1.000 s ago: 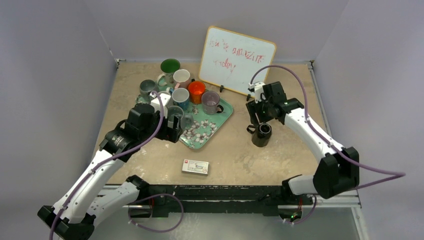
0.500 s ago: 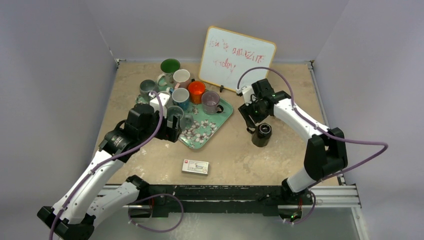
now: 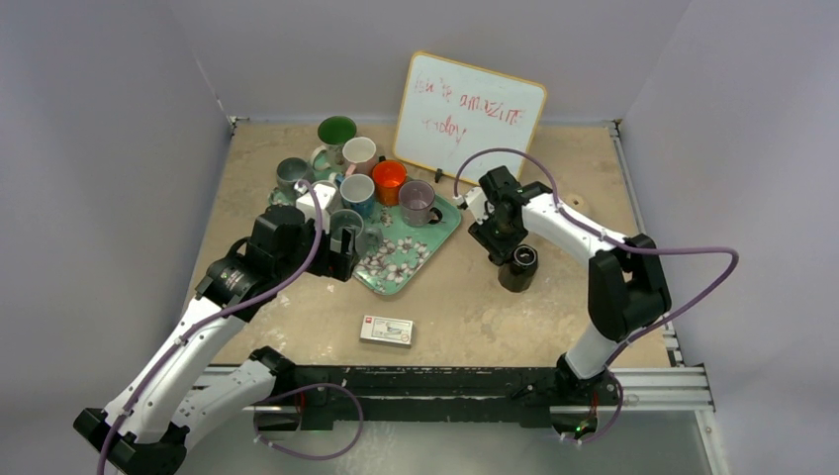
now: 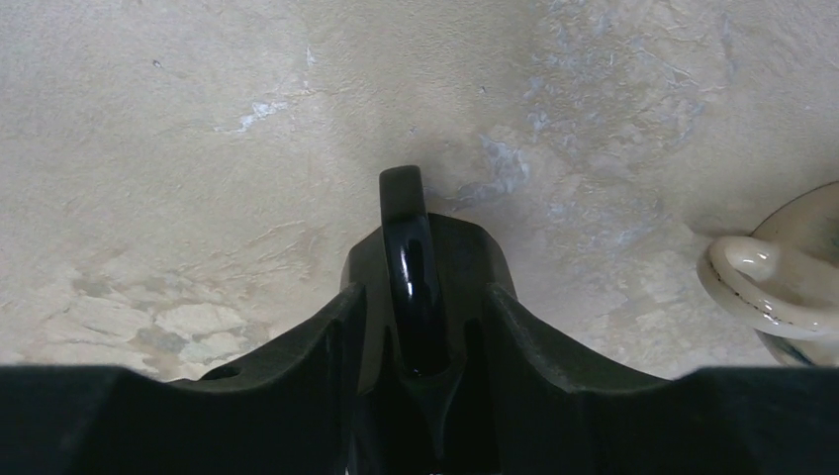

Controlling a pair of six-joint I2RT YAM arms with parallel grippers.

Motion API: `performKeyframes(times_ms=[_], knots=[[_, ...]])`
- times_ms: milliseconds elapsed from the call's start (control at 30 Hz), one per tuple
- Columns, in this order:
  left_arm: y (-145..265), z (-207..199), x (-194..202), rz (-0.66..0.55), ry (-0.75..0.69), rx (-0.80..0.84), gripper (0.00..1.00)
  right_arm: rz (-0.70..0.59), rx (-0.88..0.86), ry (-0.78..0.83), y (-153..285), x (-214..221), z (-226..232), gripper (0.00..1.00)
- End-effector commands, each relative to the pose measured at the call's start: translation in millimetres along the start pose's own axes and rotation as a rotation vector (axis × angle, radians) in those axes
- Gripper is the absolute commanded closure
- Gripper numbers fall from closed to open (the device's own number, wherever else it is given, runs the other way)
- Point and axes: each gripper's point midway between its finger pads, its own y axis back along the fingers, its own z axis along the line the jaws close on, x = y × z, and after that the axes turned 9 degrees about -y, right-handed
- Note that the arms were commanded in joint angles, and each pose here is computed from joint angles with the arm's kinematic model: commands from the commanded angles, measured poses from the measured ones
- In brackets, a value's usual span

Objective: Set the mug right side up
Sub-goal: Turn over the cup at the center of the board.

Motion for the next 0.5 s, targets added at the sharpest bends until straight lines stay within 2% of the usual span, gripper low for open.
performKeyframes(times_ms=[0,133,367,400,467], knots=[[3.2,1.3,-5.9,-0.021,-0.005,-0.004,0.09,0.052,-0.014,0.039,7.5,7.7,1.0,0.54],[3.0,1.7,-5.9,-0.021,-0.004,-0.006,0.09,0.063,-0.021,0.045,5.3,8.7,2.0,0.62],[3.0,5.5,-5.2,-0.021,0.001,-0.029,0.10,0.121,-0.047,0.066,-1.0,9.6,3.3,0.60],[2.5,5.3,-4.5,-0.018,0.000,-0.028,0.10,0.117,-0.049,0.069,-0.9,8.1,3.6,0.62],[2.4,5.8,-4.0,-0.014,0.000,-0.030,0.10,0.109,-0.055,0.072,-0.5,6.6,4.4,0.72]])
